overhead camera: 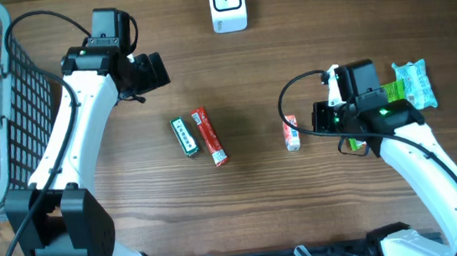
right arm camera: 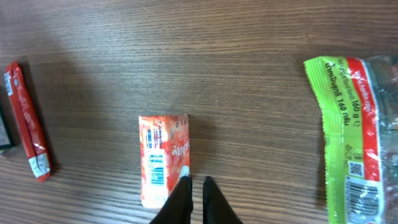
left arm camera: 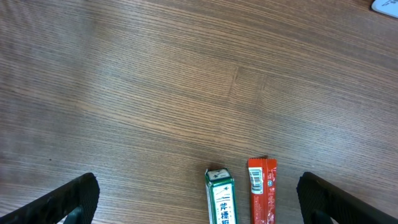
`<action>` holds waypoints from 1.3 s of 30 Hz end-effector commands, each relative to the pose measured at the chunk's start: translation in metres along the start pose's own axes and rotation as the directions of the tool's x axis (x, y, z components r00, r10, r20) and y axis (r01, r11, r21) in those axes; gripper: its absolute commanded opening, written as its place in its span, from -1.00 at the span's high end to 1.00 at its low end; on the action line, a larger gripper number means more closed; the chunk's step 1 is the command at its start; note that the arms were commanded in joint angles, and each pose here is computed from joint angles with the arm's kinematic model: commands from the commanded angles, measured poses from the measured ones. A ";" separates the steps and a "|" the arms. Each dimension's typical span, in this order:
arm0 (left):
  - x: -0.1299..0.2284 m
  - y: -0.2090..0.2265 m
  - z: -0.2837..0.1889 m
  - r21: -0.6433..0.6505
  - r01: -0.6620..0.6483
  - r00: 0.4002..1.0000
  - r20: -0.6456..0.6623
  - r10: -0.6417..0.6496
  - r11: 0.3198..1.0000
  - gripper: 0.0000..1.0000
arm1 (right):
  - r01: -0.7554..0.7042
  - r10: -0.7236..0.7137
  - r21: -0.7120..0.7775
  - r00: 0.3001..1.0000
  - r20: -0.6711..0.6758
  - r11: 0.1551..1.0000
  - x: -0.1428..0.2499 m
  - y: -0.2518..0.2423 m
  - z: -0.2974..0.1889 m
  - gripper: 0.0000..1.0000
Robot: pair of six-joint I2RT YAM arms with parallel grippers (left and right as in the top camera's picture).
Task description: Scan the item barcode
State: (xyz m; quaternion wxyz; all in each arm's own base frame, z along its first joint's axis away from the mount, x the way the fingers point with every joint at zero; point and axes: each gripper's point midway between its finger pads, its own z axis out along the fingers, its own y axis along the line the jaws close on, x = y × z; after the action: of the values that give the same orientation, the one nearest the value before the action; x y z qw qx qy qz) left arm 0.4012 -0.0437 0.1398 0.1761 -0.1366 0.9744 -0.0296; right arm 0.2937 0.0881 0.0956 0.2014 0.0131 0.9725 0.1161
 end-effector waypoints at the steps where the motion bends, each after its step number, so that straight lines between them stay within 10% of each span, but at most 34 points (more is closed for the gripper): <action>1: 0.001 0.003 0.003 -0.015 -0.004 1.000 -0.002 0.004 1.000 -1.00 | -0.036 0.033 -0.039 0.996 -0.079 0.999 0.016 0.003 0.023 0.91; 14: 0.001 0.003 0.003 -0.015 -0.004 1.000 -0.002 0.004 1.000 -1.00 | 0.052 -0.168 -0.437 0.958 -0.231 0.898 0.051 0.075 0.049 0.87; 21: 0.001 0.003 0.003 -0.015 -0.004 1.000 -0.002 0.004 1.000 -1.00 | 0.104 -0.186 -0.424 0.970 -0.155 0.900 0.029 0.075 0.048 0.02; 39: 0.001 0.003 0.003 -0.015 -0.004 1.000 -0.002 0.004 1.000 -1.00 | 0.037 -0.086 -0.296 0.984 -0.154 0.954 0.045 0.046 0.075 -0.13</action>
State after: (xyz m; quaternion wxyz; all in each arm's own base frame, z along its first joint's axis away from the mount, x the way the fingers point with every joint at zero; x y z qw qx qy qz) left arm 0.4011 -0.0437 0.1398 0.1759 -0.1366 0.9744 -0.0296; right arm 0.2861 0.1566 0.0323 0.1322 -0.0744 0.9544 0.2572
